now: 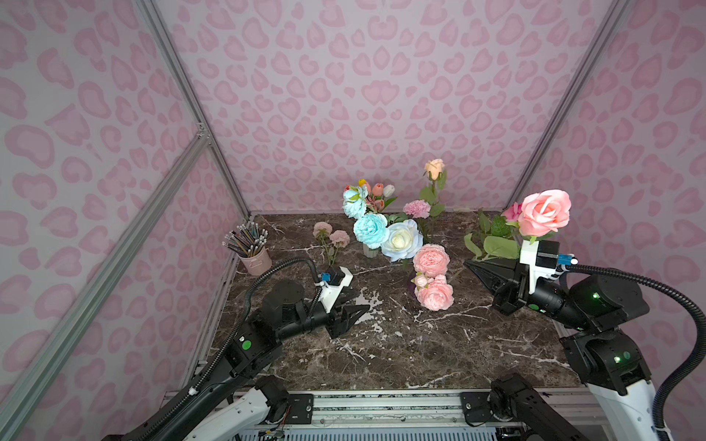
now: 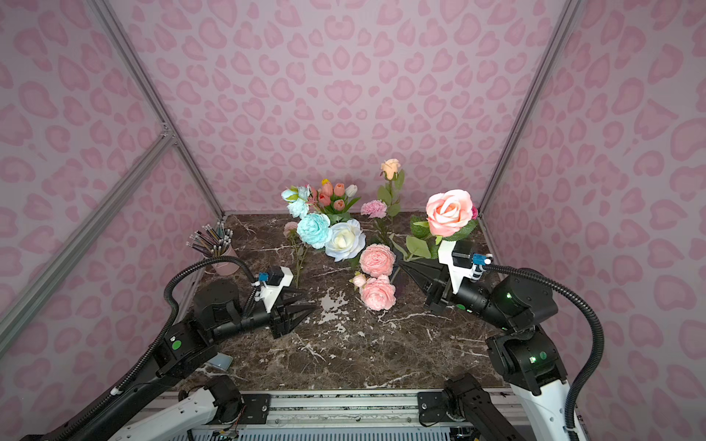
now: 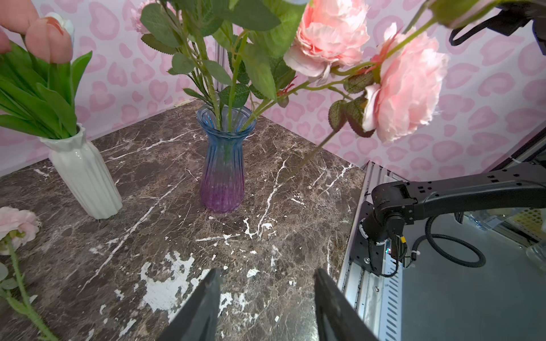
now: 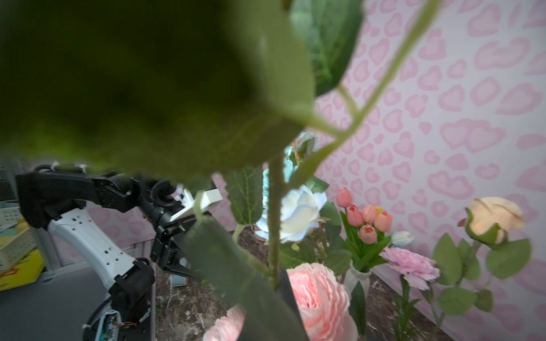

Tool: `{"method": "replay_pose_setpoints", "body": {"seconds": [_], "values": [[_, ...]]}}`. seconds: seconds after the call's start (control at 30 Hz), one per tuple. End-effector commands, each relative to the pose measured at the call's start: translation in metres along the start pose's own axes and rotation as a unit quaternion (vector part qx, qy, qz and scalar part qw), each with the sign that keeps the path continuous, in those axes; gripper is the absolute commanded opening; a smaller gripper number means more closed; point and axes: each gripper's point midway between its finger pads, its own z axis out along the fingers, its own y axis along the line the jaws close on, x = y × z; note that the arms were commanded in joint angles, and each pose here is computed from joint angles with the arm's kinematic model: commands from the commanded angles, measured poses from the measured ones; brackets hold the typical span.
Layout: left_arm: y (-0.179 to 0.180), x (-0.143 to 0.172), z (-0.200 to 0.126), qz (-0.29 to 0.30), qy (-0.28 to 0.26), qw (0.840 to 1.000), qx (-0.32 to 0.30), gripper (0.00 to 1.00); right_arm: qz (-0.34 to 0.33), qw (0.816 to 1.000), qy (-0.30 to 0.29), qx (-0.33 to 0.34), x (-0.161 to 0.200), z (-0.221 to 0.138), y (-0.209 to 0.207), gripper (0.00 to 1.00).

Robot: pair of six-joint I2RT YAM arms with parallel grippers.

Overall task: Pick out pink flowers from the vase
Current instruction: Place the flower at the center of the board.

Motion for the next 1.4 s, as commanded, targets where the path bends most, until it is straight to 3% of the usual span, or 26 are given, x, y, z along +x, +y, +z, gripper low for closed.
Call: {"method": "replay_pose_setpoints", "body": {"seconds": [0.0, 0.17, 0.3, 0.63, 1.1, 1.2, 1.37], "values": [[0.003, -0.014, -0.003, 0.008, -0.023, 1.000, -0.013, 0.53, 0.018, 0.995, -0.029, -0.089, -0.017, 0.007, 0.030, 0.00], [-0.003, -0.022, -0.005, 0.012, -0.032, 0.999, 0.000, 0.53, 0.027, 0.988, 0.011, -0.149, -0.004, 0.042, 0.066, 0.00], [-0.013, -0.031, -0.007, 0.020, -0.042, 0.999, 0.025, 0.54, 0.018, 0.988, 0.054, -0.141, 0.013, 0.076, 0.077, 0.00], [-0.026, -0.044, -0.022, 0.060, -0.064, 0.995, 0.047, 0.59, -0.032, 0.997, 0.023, -0.067, 0.015, 0.119, 0.050, 0.00], [-0.031, -0.059, 0.005, 0.075, -0.077, 0.991, 0.082, 0.65, -0.028, 0.995, 0.004, -0.092, 0.016, 0.140, 0.054, 0.00], [-0.032, -0.060, 0.008, 0.082, -0.082, 0.989, 0.089, 0.60, -0.026, 0.995, 0.001, -0.093, 0.016, 0.139, 0.055, 0.00], [-0.034, -0.061, 0.012, 0.096, -0.087, 0.987, 0.097, 0.39, -0.024, 0.995, -0.003, -0.102, 0.015, 0.137, 0.058, 0.00]]}}
